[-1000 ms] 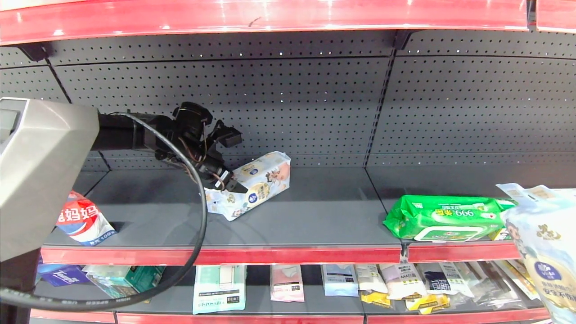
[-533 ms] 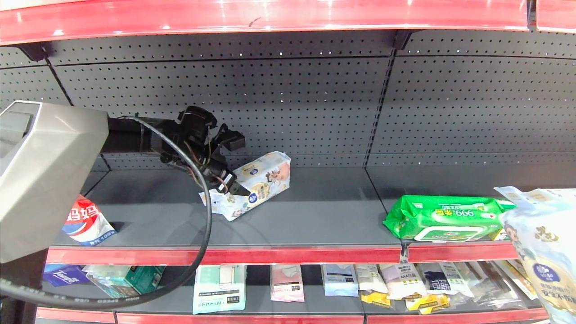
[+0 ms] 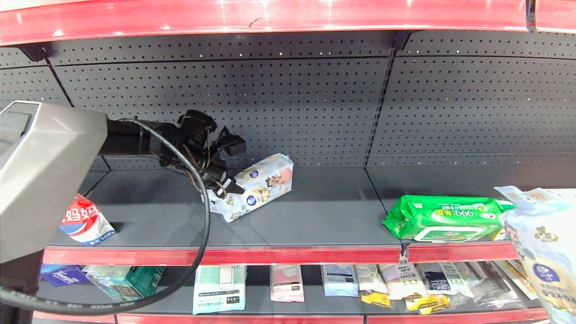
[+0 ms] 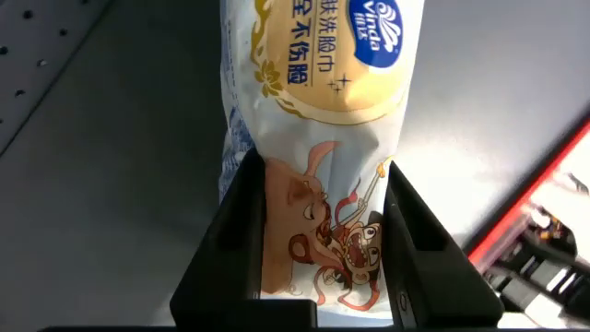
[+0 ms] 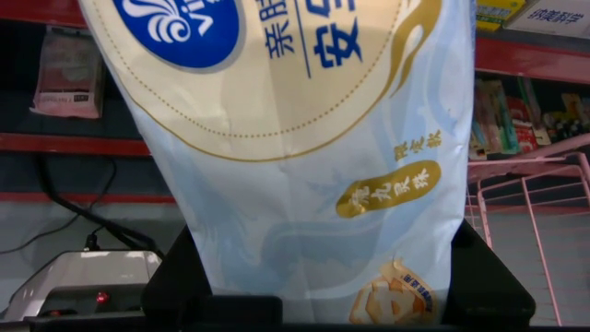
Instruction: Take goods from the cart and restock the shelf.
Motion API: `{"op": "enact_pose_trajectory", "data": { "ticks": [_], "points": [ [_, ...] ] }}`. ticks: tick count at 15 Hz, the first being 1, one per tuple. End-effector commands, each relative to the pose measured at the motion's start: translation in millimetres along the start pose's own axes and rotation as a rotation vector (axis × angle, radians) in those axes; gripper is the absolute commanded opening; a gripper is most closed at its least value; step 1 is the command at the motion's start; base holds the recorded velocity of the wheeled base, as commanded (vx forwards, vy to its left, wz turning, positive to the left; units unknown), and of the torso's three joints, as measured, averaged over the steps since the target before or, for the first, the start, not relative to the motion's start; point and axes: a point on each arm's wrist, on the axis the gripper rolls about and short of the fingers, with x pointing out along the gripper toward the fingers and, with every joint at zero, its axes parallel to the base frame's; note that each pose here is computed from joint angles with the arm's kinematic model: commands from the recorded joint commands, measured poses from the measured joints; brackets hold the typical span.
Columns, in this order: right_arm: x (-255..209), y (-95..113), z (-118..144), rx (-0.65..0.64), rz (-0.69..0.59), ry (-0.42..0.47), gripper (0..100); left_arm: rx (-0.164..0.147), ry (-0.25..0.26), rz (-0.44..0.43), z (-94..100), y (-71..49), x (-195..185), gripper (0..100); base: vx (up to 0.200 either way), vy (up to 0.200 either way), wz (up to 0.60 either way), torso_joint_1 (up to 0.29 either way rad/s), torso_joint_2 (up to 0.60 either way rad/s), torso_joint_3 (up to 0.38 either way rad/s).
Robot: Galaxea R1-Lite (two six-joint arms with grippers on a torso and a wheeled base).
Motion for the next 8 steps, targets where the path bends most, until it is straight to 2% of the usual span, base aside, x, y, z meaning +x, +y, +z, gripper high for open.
{"op": "enact_pose_trajectory", "data": {
  "ticks": [1, 3, 5, 8],
  "points": [
    [0.1, 0.0, 0.2, -0.001, 0.000, 0.001, 0, 0.032, 0.000, -0.012, -4.4, 0.1, -9.0, 0, 0.000, 0.000, 0.00, 0.000, 0.00, 0.000],
    [-0.1, 0.0, 0.1, -0.001, 0.000, -0.001, 0, 0.058, 0.005, -0.018, -7.1, -2.8, -20.6, 0, 0.000, 0.000, 0.00, 0.000, 0.00, 0.000],
    [-0.1, 0.0, 0.1, -0.001, 0.000, -0.001, 0, 0.097, -0.027, -0.042, -9.2, -3.6, -33.2, 0, 0.000, 0.000, 0.00, 0.000, 0.00, 0.000],
    [0.1, 0.0, 0.3, -0.001, 0.002, -0.001, 0, 0.197, -0.040, -0.053, -15.3, -9.2, -49.9, 0, 0.000, 0.000, 0.00, 0.000, 0.00, 0.000]
  ]
}}
